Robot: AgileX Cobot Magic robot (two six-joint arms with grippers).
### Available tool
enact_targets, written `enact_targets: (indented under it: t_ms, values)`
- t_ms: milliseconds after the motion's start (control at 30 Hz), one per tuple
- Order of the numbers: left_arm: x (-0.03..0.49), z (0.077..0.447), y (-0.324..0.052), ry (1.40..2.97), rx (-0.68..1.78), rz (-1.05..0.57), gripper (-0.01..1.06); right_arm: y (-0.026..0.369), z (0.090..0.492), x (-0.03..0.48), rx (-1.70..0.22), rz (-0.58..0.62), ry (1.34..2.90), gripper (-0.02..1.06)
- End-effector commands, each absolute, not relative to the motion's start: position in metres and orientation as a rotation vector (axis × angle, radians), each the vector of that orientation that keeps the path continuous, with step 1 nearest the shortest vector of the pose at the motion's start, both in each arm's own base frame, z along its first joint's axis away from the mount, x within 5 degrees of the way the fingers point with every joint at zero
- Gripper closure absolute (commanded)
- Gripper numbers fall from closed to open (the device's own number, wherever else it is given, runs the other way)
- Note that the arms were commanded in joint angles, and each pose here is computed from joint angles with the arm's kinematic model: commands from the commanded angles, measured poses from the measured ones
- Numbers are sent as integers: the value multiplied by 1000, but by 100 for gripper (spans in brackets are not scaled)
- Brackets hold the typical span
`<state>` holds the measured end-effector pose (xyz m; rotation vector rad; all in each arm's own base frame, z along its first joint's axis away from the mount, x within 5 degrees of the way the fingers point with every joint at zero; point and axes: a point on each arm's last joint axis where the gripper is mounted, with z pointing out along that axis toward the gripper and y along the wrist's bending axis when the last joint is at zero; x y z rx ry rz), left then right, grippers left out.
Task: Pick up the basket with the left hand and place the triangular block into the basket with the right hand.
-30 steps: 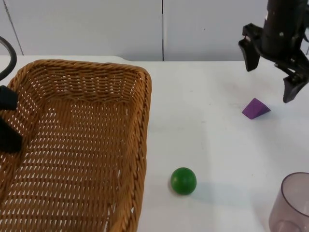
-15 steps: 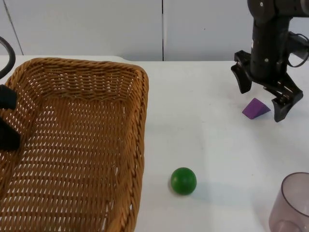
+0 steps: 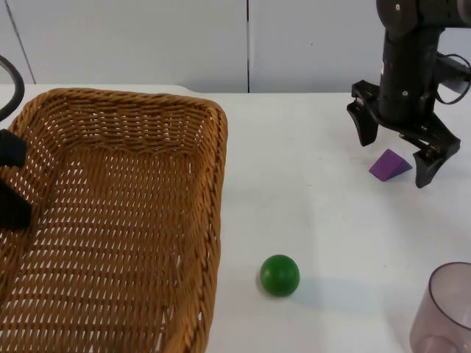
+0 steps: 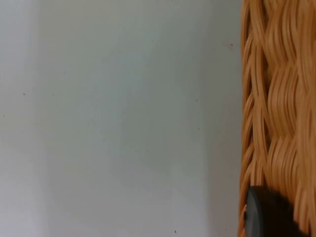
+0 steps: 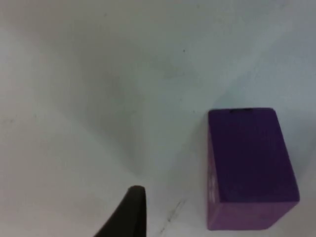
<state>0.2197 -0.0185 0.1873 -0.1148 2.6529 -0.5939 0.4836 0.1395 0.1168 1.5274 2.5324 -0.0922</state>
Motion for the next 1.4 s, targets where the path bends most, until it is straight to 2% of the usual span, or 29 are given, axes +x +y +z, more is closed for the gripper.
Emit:
enact_targets:
  t_ms: [0, 367, 633, 733, 833, 1367]
  values:
    - [219, 189, -20, 2650, -123, -620, 105, 137, 121, 485, 1445, -127, 2563, 5]
    - [219, 189, -20, 2648, -126, -619, 105, 131, 122, 487, 1366, -192, 2547, 5]
    - [219, 189, -20, 2648, -126, -619, 105, 134, 121, 486, 1330, -172, 2599, 5]
    - [219, 189, -20, 2648, -126, -619, 105, 134, 121, 486, 1260, -180, 2637, 5]
    - [218, 189, -20, 2650, -125, -623, 105, 134, 121, 486, 1100, -205, 2710, 5]
    - [219, 189, -20, 2649, -125, -621, 105, 136, 119, 485, 1113, -177, 2730, 5]
